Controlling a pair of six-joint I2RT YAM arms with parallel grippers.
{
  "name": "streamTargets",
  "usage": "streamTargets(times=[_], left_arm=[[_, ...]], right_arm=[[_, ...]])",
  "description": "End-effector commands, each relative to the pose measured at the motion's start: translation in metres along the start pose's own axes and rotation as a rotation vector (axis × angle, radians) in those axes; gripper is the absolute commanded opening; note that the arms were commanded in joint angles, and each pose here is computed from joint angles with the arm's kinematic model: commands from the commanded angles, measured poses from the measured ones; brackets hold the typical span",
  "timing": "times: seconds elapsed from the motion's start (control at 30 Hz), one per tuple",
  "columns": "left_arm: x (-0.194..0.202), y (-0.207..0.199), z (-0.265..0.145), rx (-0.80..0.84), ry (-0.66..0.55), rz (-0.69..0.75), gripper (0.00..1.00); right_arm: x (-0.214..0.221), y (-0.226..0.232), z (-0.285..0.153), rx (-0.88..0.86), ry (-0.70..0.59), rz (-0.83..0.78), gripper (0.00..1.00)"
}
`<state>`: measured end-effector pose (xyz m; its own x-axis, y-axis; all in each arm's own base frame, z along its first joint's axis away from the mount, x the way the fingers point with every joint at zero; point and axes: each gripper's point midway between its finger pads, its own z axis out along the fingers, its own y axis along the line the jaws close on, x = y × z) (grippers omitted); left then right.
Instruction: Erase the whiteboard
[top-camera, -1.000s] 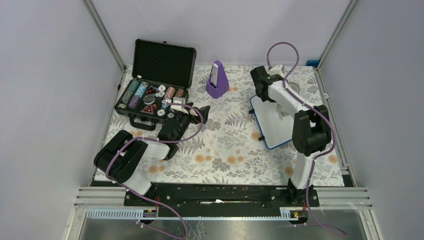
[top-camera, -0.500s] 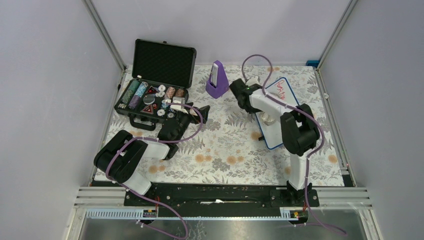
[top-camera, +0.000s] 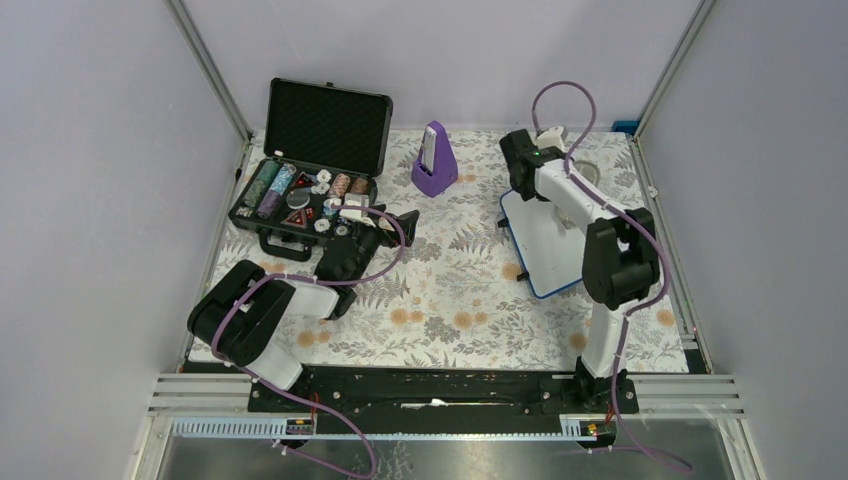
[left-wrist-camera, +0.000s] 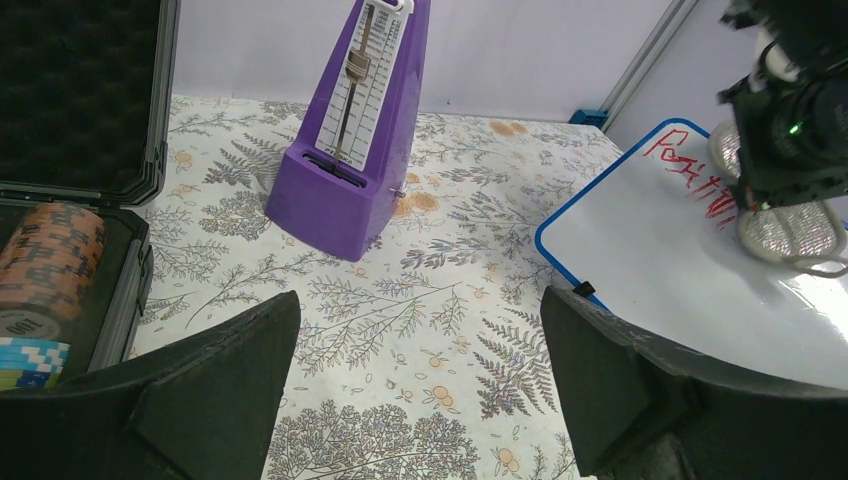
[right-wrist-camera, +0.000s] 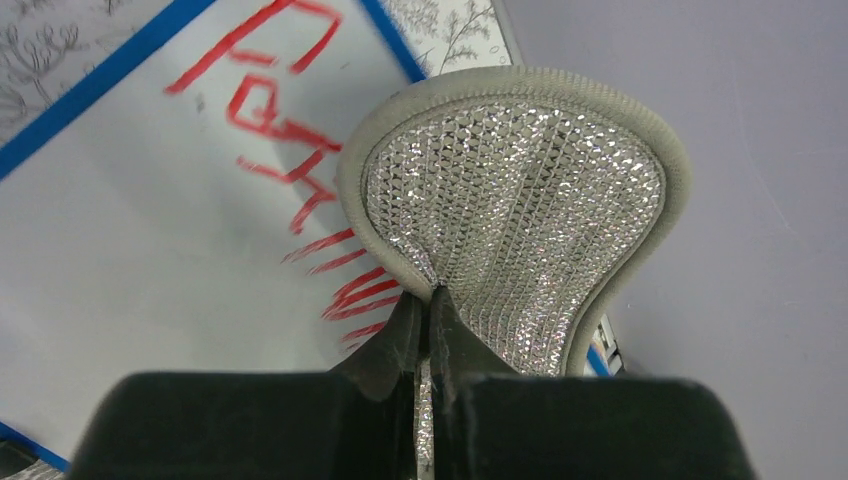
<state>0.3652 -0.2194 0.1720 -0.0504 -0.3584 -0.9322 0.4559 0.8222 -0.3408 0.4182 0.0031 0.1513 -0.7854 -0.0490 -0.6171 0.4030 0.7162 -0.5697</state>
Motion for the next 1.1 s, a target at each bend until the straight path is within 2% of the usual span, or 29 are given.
streamTargets(times=[0.0, 0.13, 0.23, 0.43, 0.6, 0.73, 0.87, 0.97, 1.07], left_arm=[[-0.022, -0.008, 0.002, 0.041, -0.083, -0.016, 0.99], [-0.021, -0.009, 0.003, 0.042, -0.079, -0.017, 0.99], [-0.02, -0.009, 0.003, 0.045, -0.076, -0.017, 0.99], [-0.02, -0.008, 0.004, 0.044, -0.076, -0.019, 0.99], [-0.02, -0.009, 0.004, 0.047, -0.078, -0.021, 0.99], [-0.022, -0.008, 0.003, 0.043, -0.081, -0.018, 0.99], [-0.022, -0.008, 0.003, 0.041, -0.081, -0.019, 0.99], [-0.021, -0.007, 0.003, 0.04, -0.079, -0.019, 0.99], [-0.021, -0.008, 0.003, 0.042, -0.079, -0.022, 0.99]], right_arm=[[0.049, 0.051, 0.002, -0.045, 0.072, -0.099, 0.0], [0.065, 0.096, -0.021, -0.122, 0.053, -0.178, 0.0], [0.057, 0.108, -0.035, -0.181, 0.027, -0.191, 0.0], [-0.013, 0.046, -0.057, -0.121, -0.118, -0.079, 0.0], [-0.04, -0.005, -0.032, -0.056, -0.096, 0.018, 0.0], [-0.039, -0.022, -0.008, 0.063, -0.067, -0.006, 0.0], [-0.023, -0.002, 0.008, 0.072, -0.02, -0.049, 0.0], [0.004, 0.029, 0.015, 0.0, 0.046, -0.08, 0.0], [0.024, 0.063, 0.005, -0.048, 0.037, -0.144, 0.0]])
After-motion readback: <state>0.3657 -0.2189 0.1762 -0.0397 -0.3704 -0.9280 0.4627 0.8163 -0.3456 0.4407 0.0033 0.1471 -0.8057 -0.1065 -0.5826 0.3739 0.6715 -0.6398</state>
